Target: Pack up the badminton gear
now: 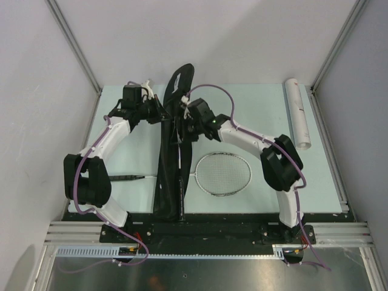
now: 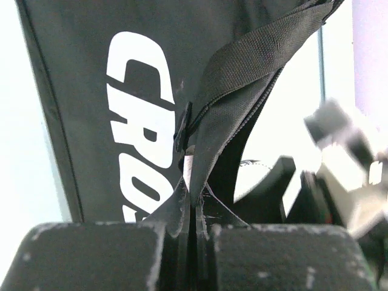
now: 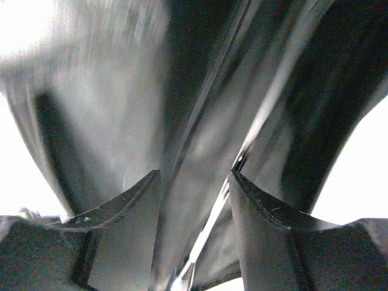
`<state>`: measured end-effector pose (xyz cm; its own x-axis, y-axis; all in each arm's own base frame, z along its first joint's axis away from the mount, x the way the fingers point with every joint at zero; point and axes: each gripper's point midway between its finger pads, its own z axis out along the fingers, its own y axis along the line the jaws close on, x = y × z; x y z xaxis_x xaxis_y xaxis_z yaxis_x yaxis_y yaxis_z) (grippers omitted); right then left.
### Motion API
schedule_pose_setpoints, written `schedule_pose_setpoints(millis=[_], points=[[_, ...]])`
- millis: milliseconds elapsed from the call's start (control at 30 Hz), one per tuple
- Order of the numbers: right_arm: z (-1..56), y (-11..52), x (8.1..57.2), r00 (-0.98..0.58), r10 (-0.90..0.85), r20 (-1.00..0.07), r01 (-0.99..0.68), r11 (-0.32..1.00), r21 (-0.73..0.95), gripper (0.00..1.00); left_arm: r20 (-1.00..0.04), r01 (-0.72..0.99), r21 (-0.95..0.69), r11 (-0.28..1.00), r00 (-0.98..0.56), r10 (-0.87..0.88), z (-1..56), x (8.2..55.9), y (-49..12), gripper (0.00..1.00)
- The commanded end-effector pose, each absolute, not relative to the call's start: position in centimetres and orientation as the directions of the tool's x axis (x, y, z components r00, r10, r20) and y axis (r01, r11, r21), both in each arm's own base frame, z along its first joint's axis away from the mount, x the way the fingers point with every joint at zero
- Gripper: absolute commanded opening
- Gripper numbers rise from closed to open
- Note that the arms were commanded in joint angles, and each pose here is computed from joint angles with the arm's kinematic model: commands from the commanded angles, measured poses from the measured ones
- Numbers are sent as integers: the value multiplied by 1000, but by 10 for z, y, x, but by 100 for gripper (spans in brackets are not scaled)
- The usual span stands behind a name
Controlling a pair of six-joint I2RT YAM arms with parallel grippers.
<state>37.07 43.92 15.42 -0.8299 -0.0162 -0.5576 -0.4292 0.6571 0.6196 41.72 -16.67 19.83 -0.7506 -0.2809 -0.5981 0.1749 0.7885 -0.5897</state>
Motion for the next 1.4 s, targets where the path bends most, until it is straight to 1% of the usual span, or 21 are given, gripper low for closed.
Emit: schedule_pose_setpoints(millis=[0,67,100,233,333,467,567,667,733,767,800,867,900,933,967,1033,1067,1133,1200,1333,1367], points=[[168,423,295,-807,-174,-565,-529,637,560,54,-610,233,-651,723,-727,-316,227,424,-178,0],[163,416,287,-807,-178,-564,-528,646,551,54,-611,231,-649,725,-726,-315,226,423,-177,1],[151,413,282,-809,-187,-557,-525,655,543,54,-610,229,-648,727,-727,-314,224,423,-177,0],[129,422,259,-808,-259,-530,-555,637,535,55,-604,226,-648,727,-734,-311,221,421,-178,0],[118,419,260,-802,-260,-538,-550,672,497,55,-607,228,-643,731,-734,-305,219,421,-178,1],[115,425,266,-816,-212,-537,-529,649,548,56,-602,225,-648,728,-737,-307,219,420,-180,0],[113,443,275,-809,-170,-562,-535,609,586,56,-604,229,-647,727,-735,-306,221,419,-181,0],[106,454,285,-806,-129,-577,-525,605,598,56,-604,227,-647,728,-736,-306,220,418,-183,0],[98,456,288,-818,-114,-564,-506,608,611,53,-607,227,-645,730,-732,-309,223,418,-183,0],[103,461,293,-809,-88,-582,-510,597,619,51,-610,232,-645,728,-730,-308,225,418,-184,0],[106,461,295,-806,-75,-587,-508,598,620,39,-612,234,-644,729,-728,-307,225,418,-184,0],[118,462,296,-804,-46,-592,-504,580,640,24,-618,238,-633,736,-728,-296,222,417,-183,0],[126,464,294,-814,-25,-580,-489,567,663,12,-618,233,-629,741,-729,-295,219,415,-182,0],[143,466,294,-808,-4,-589,-497,541,679,4,-625,235,-619,750,-725,-289,217,414,-179,0],[151,466,294,-811,12,-584,-490,531,691,0,-620,226,-610,759,-733,-280,208,410,-177,2],[171,466,290,-824,48,-564,-467,505,726,0,-638,216,-580,786,-721,-272,204,409,-171,8],[175,465,289,-831,56,-553,-456,502,735,0,-634,203,-571,795,-725,-270,198,407,-168,15],[184,465,286,-840,77,-538,-435,497,751,0,-638,197,-556,807,-723,-263,194,405,-166,18],[196,463,284,-844,98,-527,-421,486,766,0,-637,186,-546,817,-726,-260,190,404,-165,25],[207,458,288,-845,131,-518,-394,501,770,0,-646,183,-511,840,-726,-235,184,400,-170,35],[207,457,291,-844,135,-519,-390,509,767,0,-654,169,-494,853,-719,-237,184,400,-167,42]])
